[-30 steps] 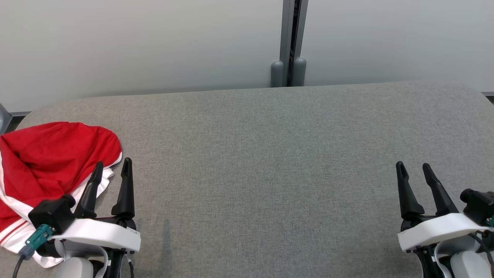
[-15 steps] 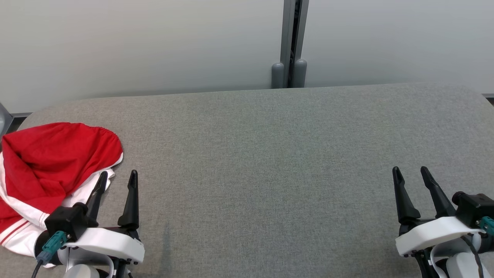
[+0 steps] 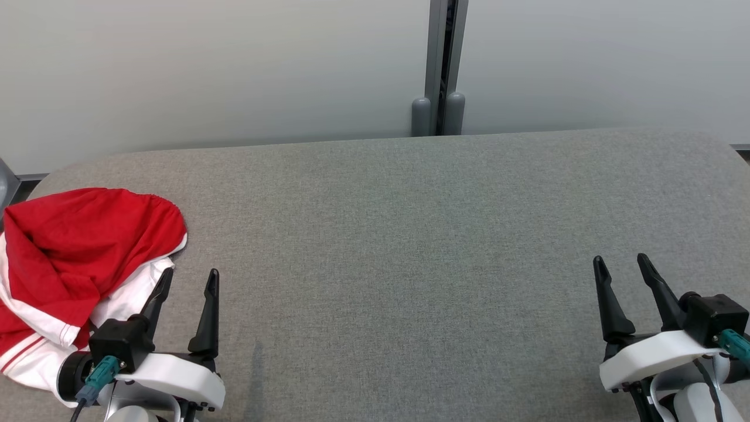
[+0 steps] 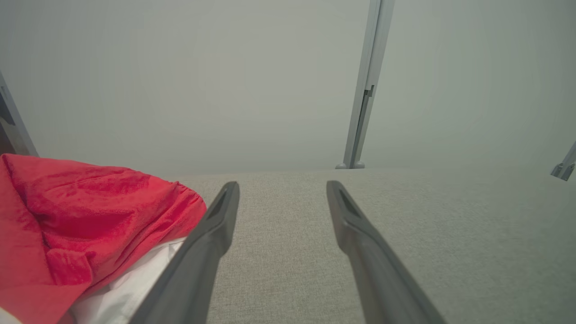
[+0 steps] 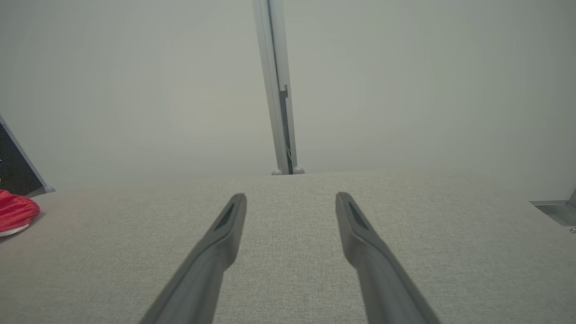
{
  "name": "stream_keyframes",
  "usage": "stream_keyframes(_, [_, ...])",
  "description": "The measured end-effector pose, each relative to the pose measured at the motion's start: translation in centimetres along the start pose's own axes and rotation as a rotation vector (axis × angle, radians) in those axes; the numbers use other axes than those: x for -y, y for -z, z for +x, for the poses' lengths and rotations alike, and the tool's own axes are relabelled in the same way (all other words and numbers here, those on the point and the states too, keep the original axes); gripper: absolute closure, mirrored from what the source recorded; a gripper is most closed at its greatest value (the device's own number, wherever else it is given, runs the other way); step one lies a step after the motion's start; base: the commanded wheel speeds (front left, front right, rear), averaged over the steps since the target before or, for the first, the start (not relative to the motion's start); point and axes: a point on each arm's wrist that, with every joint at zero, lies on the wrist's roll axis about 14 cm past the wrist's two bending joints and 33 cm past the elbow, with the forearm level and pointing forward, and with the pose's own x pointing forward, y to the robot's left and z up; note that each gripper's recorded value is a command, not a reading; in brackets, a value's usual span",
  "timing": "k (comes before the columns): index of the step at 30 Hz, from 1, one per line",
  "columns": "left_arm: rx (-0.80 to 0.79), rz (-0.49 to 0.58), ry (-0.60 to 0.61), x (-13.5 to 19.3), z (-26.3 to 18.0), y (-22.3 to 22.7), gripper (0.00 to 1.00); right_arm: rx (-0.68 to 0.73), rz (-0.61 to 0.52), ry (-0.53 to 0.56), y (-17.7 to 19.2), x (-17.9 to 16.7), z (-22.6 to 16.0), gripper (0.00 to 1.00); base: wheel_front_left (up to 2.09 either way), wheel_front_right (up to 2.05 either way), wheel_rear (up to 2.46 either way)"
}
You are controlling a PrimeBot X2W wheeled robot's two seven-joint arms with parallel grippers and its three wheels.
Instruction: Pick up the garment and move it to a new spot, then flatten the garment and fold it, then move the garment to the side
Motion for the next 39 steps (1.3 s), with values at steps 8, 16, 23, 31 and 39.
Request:
stream_keyframes(8, [-0.021,0.031,0.004,0.0,-0.2,0.8,0.00,-0.010,-0.017,0.002,0.5,0.2,-0.2,0.00,0.00,0.00,0.00])
stream_keyframes(16, [-0.024,0.045,0.006,0.0,-0.1,1.1,0.00,-0.008,-0.005,0.007,0.6,0.3,-0.2,0.00,0.00,0.00,0.00])
stream_keyframes(23, [-0.028,0.012,-0.012,-0.2,-0.2,1.3,0.00,-0.014,0.031,0.009,0.8,0.2,-0.3,0.00,0.00,0.00,0.00])
stream_keyframes(31, [-0.046,-0.001,-0.018,-0.2,-0.3,1.9,0.00,-0.018,0.038,0.013,0.9,0.4,-0.3,0.00,0.00,0.00,0.00])
stream_keyframes(39, [-0.055,-0.009,-0.021,-0.3,-0.3,2.2,0.00,-0.026,0.033,0.013,1.2,0.5,-0.4,0.00,0.00,0.00,0.00])
